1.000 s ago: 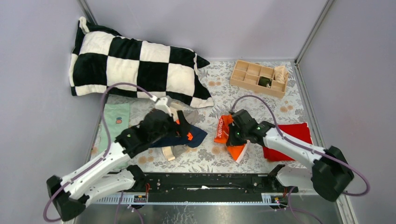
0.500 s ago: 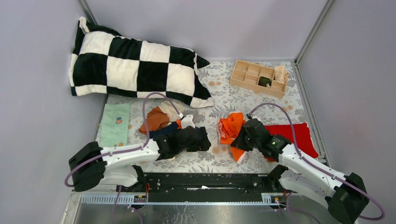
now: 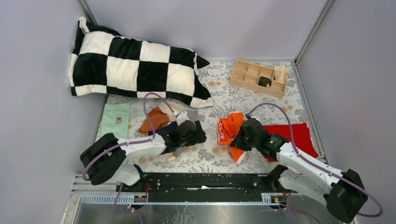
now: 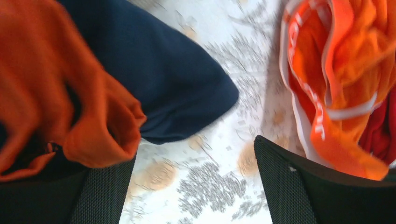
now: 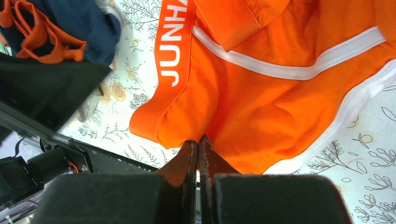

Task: Roll the underwear
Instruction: Pick up the underwear from the center of the board, then move the underwear to the center of the board.

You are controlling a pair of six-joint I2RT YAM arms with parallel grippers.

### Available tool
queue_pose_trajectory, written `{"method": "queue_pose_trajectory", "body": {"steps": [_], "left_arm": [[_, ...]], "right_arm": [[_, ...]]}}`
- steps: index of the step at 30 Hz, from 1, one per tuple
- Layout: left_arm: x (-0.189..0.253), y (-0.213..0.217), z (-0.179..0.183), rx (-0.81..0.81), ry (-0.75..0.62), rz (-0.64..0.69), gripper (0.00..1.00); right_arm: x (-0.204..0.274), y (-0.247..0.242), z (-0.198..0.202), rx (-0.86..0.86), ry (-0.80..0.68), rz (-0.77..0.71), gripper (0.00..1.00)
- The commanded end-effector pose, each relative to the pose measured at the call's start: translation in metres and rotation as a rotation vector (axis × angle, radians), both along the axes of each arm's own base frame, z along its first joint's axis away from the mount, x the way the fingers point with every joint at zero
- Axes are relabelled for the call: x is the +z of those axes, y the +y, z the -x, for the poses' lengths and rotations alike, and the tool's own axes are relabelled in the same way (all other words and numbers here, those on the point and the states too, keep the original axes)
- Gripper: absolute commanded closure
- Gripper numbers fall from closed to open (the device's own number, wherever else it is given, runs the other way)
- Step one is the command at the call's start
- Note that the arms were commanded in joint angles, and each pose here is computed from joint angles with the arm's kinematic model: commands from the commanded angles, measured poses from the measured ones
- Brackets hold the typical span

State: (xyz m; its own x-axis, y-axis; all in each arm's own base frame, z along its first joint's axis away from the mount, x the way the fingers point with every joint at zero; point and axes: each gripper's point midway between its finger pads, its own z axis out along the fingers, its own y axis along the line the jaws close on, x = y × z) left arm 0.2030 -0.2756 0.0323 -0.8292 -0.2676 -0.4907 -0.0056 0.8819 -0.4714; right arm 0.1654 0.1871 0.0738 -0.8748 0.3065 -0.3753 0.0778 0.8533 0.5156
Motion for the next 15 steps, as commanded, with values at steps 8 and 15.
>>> {"method": "queue_pose_trajectory", "body": {"steps": [8, 15], "left_arm": [[-0.011, 0.118, -0.062, 0.336, -0.009, -0.131, 0.01], [0.004, 0.154, -0.098, 0.432, -0.038, -0.186, 0.01]], "right_arm": [[-0.003, 0.005, 0.001, 0.022, 0.006, -0.009, 1.00], [-0.001, 0.006, 0.000, 0.054, 0.001, 0.007, 1.00]]}}
